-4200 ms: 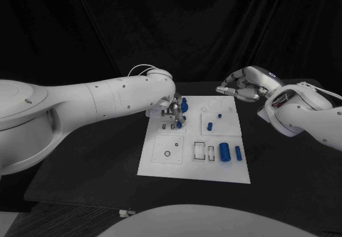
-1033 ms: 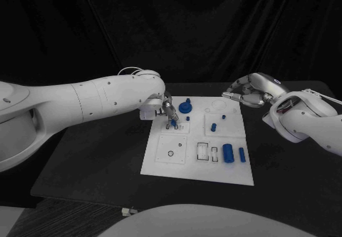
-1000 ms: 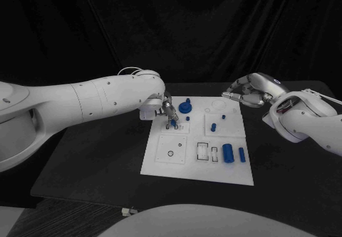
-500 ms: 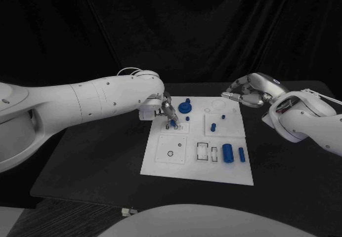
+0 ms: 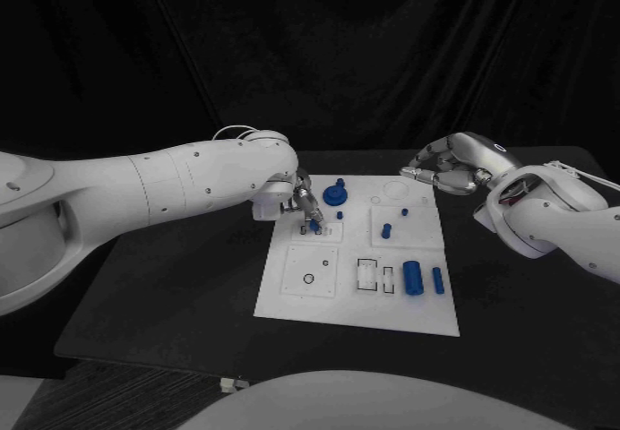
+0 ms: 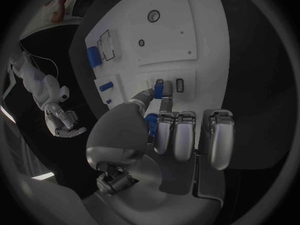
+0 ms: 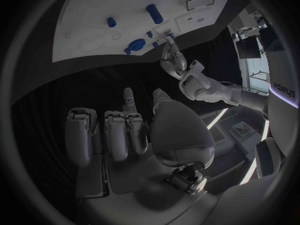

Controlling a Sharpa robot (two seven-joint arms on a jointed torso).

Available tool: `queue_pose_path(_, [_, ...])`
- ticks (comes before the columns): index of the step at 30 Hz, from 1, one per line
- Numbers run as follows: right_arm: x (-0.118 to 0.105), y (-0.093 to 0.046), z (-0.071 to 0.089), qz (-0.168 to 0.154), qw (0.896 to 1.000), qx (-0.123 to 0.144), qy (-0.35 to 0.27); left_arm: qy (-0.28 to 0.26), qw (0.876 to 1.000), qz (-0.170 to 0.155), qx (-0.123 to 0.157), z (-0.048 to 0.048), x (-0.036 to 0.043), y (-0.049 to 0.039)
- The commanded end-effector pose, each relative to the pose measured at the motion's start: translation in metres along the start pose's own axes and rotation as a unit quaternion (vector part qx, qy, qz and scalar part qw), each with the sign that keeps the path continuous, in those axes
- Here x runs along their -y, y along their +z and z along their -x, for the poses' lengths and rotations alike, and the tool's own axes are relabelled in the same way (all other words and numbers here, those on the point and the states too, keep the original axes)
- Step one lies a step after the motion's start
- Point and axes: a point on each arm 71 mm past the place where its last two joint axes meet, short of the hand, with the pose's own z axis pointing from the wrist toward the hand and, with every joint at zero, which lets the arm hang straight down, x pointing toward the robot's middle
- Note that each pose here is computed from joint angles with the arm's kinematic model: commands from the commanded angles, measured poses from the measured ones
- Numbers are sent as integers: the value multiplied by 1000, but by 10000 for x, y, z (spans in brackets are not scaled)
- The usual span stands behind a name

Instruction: Assemble the parts on the task board

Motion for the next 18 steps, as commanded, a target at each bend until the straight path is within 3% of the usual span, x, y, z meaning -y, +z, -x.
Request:
queue_pose_path(1, [10, -5, -8, -4, 1000, -1, 0, -1, 1000, -11, -3, -21, 19, 7])
queue_pose_path(18, [8, -3, -18, -4, 1000, -2, 0, -3, 1000, -18, -4, -56, 47, 36])
